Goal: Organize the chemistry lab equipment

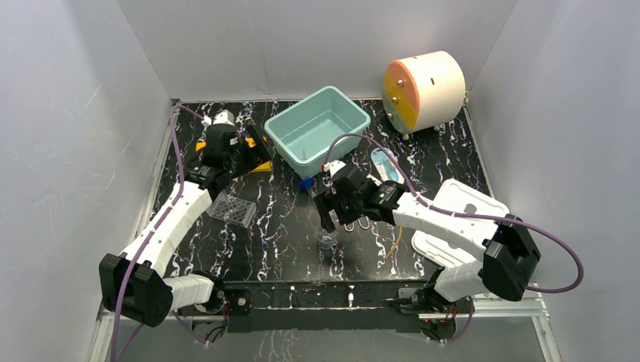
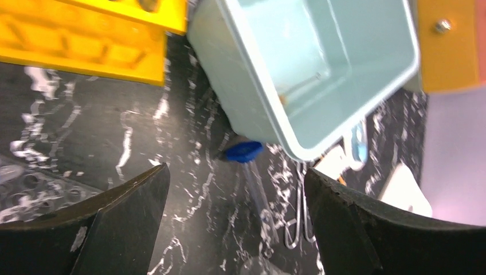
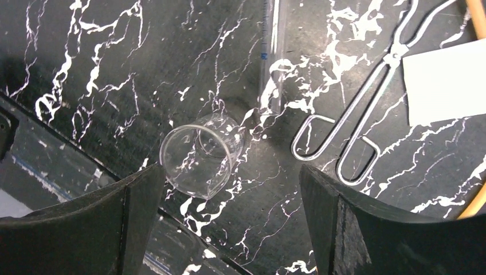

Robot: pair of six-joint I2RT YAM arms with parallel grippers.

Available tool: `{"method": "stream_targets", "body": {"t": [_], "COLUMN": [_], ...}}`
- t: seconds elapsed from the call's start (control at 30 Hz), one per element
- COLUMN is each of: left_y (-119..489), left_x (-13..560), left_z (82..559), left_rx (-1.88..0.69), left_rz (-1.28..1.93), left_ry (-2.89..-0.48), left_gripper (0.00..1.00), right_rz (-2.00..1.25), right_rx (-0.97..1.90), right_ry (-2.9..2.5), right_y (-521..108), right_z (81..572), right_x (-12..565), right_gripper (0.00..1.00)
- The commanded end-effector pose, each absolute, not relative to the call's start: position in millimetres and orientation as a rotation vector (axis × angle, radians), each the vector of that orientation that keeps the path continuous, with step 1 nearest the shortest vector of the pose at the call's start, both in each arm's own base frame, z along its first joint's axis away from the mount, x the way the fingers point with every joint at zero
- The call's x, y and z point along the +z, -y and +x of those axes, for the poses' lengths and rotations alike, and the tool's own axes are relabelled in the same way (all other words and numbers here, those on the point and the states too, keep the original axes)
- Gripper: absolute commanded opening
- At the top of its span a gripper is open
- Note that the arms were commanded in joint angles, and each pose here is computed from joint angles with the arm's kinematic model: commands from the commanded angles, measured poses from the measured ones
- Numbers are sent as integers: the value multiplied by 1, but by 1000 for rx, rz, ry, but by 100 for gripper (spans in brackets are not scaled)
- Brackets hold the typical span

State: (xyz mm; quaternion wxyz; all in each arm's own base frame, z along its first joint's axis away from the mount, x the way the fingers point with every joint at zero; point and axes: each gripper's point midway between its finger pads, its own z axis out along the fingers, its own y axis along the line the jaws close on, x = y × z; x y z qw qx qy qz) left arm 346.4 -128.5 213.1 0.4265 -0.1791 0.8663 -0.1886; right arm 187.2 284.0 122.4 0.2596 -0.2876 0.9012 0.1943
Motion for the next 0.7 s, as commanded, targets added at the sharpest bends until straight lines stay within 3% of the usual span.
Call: {"method": "stream_targets", "body": {"t": [0.0, 0.1, 0.27, 0.4, 0.67], "left_y": [182, 209, 243, 261, 280], "left_x": [212, 202, 189, 175, 126], "left_z": [320, 294, 251, 224, 181], "left_rx": [-796, -920, -981, -960, -759], "left_rz": [-256, -95, 197, 385, 735], "left_ry": [-2243, -2300, -2350, -2366, -2443], "left_gripper": [83, 81, 88, 95, 98], "right_rz": [-566, -403, -160, 117, 379], "right_rx": [515, 523, 580, 547, 494], "right_ry": [-2392, -2375, -2366, -2447, -2544], "right_y": [-280, -268, -238, -195, -158], "right_z": [203, 214, 229, 235, 227], "right_x": [137, 144, 147, 126, 97], "right_gripper": [94, 93, 93, 93, 92]}}
